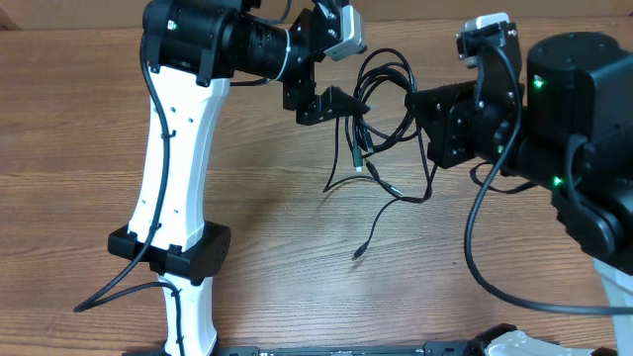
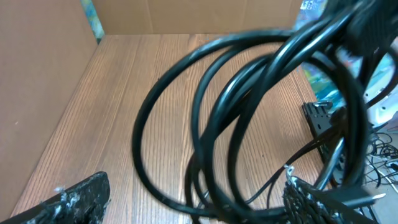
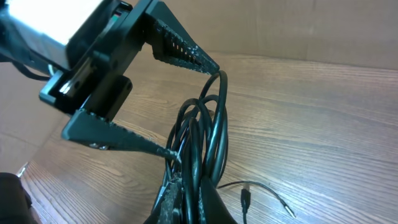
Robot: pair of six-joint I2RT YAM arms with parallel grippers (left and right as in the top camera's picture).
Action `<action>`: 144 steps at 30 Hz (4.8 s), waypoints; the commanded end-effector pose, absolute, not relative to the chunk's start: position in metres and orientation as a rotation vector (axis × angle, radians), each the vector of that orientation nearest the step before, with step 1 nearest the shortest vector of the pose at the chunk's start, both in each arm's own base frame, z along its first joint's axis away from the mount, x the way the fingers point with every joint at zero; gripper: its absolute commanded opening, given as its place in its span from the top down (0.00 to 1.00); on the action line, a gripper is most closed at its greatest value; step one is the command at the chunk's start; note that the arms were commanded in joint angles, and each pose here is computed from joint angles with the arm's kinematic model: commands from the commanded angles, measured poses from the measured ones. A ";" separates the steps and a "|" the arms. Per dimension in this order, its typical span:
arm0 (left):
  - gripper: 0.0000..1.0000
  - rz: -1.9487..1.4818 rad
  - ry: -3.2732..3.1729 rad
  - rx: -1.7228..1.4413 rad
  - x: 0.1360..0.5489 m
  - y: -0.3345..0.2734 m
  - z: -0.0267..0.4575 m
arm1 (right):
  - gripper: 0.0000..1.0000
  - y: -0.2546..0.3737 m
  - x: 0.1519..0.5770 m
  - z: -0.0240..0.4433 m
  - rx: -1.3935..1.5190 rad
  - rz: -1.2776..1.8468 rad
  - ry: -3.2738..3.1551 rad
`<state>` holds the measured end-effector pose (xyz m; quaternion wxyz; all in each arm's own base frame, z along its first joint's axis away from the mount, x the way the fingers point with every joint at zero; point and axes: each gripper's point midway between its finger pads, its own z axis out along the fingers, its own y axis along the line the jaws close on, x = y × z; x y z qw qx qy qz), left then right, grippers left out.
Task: Untangle cables
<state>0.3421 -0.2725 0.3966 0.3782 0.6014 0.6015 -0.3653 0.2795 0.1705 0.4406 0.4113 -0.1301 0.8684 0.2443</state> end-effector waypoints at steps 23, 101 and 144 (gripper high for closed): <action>0.96 -0.956 1.793 1.527 0.353 -0.278 0.347 | 0.96 0.158 0.304 0.438 -0.254 0.490 2.185; 0.96 -0.289 1.955 0.134 0.279 0.036 0.523 | 0.96 0.120 0.375 0.489 0.031 0.392 1.940; 0.95 -0.390 2.020 0.241 0.301 -0.003 0.506 | 0.00 -0.065 0.516 0.080 1.337 -0.143 2.424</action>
